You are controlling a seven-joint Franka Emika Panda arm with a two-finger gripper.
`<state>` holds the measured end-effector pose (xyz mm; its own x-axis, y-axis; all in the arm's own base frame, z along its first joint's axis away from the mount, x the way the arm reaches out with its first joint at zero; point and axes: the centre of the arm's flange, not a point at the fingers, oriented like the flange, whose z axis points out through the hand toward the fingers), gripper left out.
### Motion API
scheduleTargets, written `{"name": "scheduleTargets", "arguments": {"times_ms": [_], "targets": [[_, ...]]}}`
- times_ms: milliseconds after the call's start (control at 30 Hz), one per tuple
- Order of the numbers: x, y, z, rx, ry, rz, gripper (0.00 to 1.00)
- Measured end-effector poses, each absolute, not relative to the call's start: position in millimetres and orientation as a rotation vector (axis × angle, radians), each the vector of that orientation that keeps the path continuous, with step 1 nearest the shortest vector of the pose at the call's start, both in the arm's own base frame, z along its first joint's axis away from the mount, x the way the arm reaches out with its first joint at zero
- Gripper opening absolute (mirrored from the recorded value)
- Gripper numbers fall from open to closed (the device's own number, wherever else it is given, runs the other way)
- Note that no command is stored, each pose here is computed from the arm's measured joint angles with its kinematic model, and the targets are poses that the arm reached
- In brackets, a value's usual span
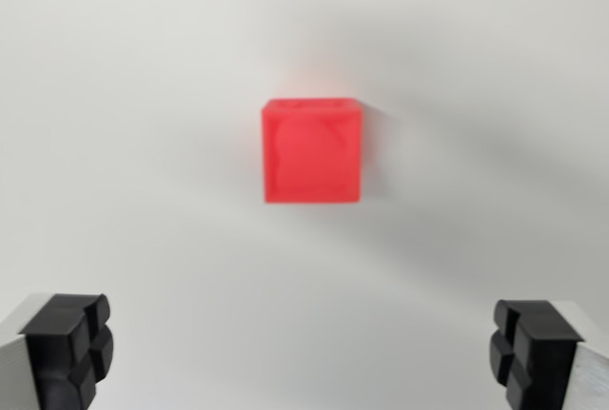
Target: Destack cube
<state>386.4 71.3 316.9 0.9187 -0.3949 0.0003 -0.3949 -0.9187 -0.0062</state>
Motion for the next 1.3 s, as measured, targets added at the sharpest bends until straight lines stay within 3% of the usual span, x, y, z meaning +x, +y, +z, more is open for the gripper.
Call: {"name": "scheduleTargets", "arguments": {"times_ms": [767, 1300], "targets": [[387.3, 71.3, 391.5, -3.070, 0.631, 0.000, 1.00], [387.4, 71.3, 413.1, -3.071, 0.631, 0.002, 1.00]]}}
